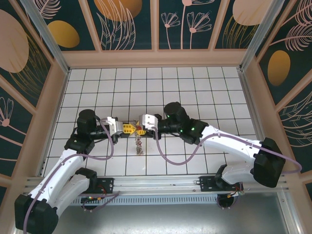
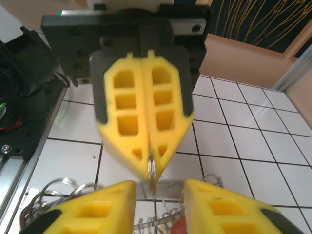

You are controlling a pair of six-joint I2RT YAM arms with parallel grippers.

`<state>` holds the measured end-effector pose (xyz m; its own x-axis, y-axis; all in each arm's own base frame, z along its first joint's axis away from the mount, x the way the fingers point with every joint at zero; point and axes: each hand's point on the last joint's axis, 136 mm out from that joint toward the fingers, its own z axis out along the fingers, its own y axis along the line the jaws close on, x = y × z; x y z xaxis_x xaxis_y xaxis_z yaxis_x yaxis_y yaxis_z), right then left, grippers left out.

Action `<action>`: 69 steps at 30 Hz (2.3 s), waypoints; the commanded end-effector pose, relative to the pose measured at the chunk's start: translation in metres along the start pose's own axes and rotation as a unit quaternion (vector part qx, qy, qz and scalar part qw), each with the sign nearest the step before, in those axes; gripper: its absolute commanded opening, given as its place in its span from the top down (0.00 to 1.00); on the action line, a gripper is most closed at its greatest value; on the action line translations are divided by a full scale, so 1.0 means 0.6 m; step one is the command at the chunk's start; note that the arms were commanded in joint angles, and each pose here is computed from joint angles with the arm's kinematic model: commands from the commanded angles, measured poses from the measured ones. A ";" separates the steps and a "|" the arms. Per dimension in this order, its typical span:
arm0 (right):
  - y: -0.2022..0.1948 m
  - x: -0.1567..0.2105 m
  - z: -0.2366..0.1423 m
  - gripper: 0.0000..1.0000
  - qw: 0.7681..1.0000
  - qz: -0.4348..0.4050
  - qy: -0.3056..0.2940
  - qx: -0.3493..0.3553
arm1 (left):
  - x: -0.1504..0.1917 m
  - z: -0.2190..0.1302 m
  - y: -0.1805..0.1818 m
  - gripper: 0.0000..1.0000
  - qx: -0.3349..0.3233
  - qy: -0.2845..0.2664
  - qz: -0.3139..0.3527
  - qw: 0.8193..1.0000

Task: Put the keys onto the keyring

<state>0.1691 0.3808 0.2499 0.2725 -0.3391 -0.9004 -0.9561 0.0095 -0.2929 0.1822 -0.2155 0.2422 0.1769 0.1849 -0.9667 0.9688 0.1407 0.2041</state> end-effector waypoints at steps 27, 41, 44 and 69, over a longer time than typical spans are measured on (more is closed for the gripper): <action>-0.048 0.377 -0.098 0.57 0.705 0.631 0.218 0.241 | 0.026 0.000 0.068 1.00 -0.122 -0.001 0.004 0.993; -0.082 0.411 -0.057 0.63 0.719 0.615 0.250 0.204 | 0.033 0.000 0.062 1.00 -0.116 0.003 -0.002 0.993; -0.090 0.411 -0.055 0.63 0.715 0.619 0.251 0.209 | 0.034 0.000 0.063 1.00 -0.117 0.004 -0.002 0.993; -0.039 0.402 -0.012 0.77 0.751 0.608 0.244 0.077 | 0.046 0.006 0.058 1.00 -0.100 0.011 -0.005 0.995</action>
<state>0.2616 0.2815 0.0302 -0.9250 -0.2538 -0.2828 -0.3721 0.7555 0.5392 0.2266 -0.2052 0.2154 0.1124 0.2219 -0.9686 0.9093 0.3701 0.1903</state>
